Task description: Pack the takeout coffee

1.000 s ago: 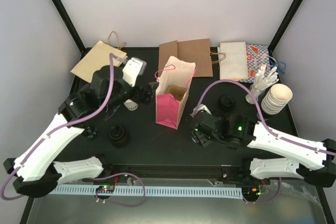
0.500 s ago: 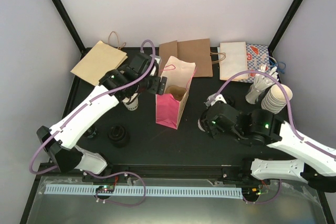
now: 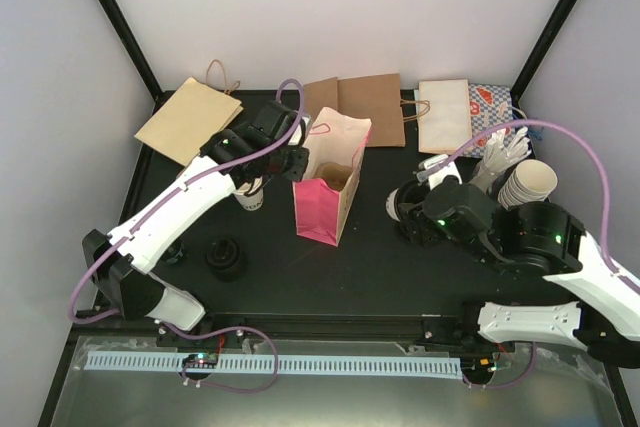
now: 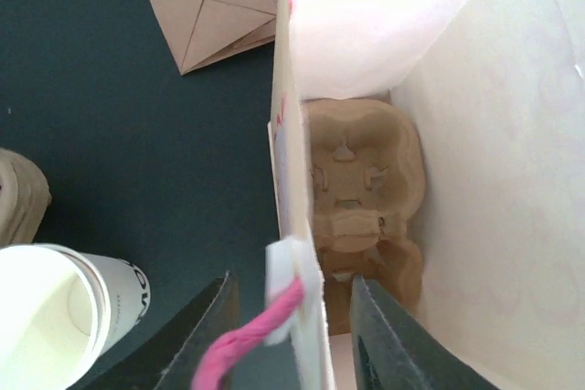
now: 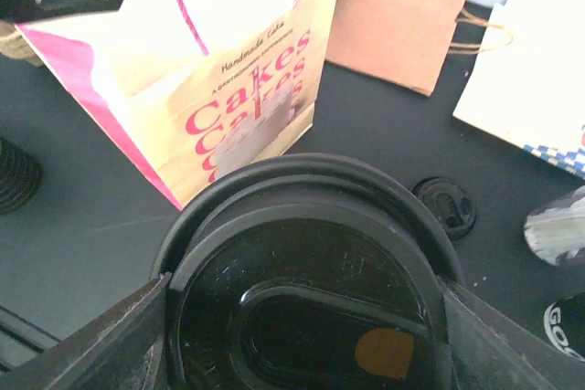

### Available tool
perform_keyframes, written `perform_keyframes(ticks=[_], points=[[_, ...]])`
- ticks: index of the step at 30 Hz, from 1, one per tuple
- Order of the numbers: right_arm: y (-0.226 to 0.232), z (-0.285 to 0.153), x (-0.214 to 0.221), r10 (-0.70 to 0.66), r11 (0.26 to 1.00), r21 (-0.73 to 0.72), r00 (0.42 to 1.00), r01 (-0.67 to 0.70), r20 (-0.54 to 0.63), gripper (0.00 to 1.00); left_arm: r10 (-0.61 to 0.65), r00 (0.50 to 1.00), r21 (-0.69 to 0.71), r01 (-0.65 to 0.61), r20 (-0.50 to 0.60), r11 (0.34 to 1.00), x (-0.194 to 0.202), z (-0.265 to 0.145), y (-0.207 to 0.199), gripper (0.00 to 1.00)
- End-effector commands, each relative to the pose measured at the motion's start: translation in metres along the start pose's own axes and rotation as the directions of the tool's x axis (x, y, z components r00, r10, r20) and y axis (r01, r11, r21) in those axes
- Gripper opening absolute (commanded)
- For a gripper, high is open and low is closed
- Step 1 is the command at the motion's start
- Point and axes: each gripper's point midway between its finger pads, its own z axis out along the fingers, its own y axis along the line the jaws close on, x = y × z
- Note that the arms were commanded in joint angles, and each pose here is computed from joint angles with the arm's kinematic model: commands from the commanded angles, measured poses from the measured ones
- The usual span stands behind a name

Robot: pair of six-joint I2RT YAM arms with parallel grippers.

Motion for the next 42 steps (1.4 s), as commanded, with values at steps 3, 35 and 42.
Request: perform_keyframes(ticks=[3,35,42], points=[[-0.018,-0.024,-0.031,0.004,0.999,0.052,0.994,-0.01,0.114,0.6,0.093,0.995,0.036,-0.094,0.028,0.995,-0.015,-0.011,-0.006,0.26],[0.027,-0.048,-0.099,-0.091,0.982,-0.123,0.926,0.145,0.365,0.59,0.464,0.865,0.256,-0.501,0.192,0.827,0.005,-0.069,-0.055,0.01],[0.05,-0.024,-0.08,-0.15,0.959,-0.179,0.93,0.219,0.335,0.59,0.483,0.852,0.233,-0.521,0.202,0.821,0.005,-0.07,-0.053,0.02]])
